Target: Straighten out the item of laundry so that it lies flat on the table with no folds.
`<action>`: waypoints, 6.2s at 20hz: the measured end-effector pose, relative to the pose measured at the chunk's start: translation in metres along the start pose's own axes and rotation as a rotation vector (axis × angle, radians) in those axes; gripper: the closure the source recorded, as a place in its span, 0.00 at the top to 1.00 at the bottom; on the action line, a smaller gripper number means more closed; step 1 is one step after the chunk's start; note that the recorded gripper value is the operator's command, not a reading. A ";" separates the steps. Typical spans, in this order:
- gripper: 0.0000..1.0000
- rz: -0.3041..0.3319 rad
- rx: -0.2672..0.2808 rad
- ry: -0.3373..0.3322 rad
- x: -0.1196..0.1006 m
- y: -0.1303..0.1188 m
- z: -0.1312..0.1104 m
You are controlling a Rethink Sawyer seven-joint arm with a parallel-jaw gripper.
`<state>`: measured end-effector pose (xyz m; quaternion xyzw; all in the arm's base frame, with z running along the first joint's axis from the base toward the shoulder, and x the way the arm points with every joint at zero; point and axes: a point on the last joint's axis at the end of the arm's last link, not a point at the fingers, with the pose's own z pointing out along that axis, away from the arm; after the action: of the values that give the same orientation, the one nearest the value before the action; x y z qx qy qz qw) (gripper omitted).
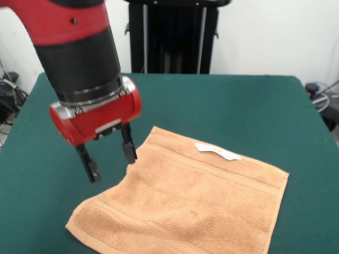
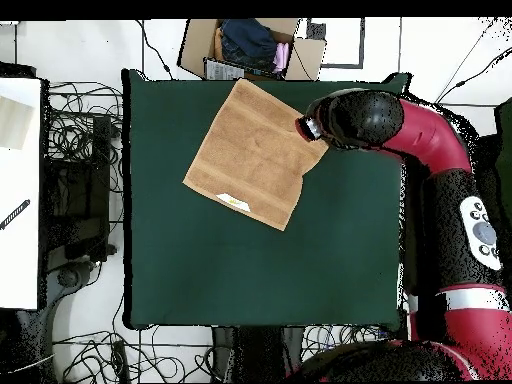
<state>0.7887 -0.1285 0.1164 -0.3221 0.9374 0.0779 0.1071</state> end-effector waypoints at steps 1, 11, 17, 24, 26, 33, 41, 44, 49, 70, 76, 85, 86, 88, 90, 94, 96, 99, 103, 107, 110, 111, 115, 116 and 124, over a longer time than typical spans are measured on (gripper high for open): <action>1.00 0.000 0.003 -0.002 -0.001 -0.001 -0.003; 1.00 0.012 0.027 0.023 0.009 -0.008 -0.011; 1.00 0.018 0.031 0.036 0.016 -0.010 -0.010; 1.00 0.018 0.025 0.039 0.016 -0.008 -0.006; 1.00 0.018 0.025 0.039 0.016 -0.008 -0.005; 1.00 0.016 0.020 0.042 0.016 -0.006 -0.001; 1.00 0.009 0.004 0.042 0.015 0.003 0.021; 1.00 0.005 0.001 0.041 0.015 0.007 0.029; 1.00 0.004 -0.005 0.041 0.015 0.010 0.039; 1.00 0.008 0.010 0.021 0.020 0.011 0.059; 1.00 0.009 0.007 0.022 0.020 0.011 0.060; 1.00 0.017 -0.022 0.030 0.028 0.018 0.080; 1.00 0.018 -0.024 0.030 0.029 0.019 0.082; 1.00 0.020 -0.025 0.028 0.030 0.020 0.088; 1.00 0.019 -0.020 0.024 0.030 0.020 0.089; 1.00 0.015 0.004 0.014 0.030 0.020 0.090; 1.00 0.011 0.019 0.015 0.031 0.021 0.091; 1.00 0.010 0.029 0.020 0.033 0.020 0.092; 1.00 0.011 0.032 0.025 0.036 0.019 0.090; 1.00 0.007 0.044 0.037 0.039 0.019 0.077; 1.00 -0.003 0.071 0.035 0.034 0.017 0.051; 1.00 -0.004 0.076 0.034 0.032 0.017 0.046; 1.00 -0.008 0.103 0.019 0.020 0.016 0.014; 1.00 -0.009 0.108 0.018 0.017 0.015 0.005; 1.00 -0.020 0.141 0.026 -0.003 0.017 -0.051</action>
<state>0.7729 -0.1237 0.1675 -0.3241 0.9386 0.0066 0.1182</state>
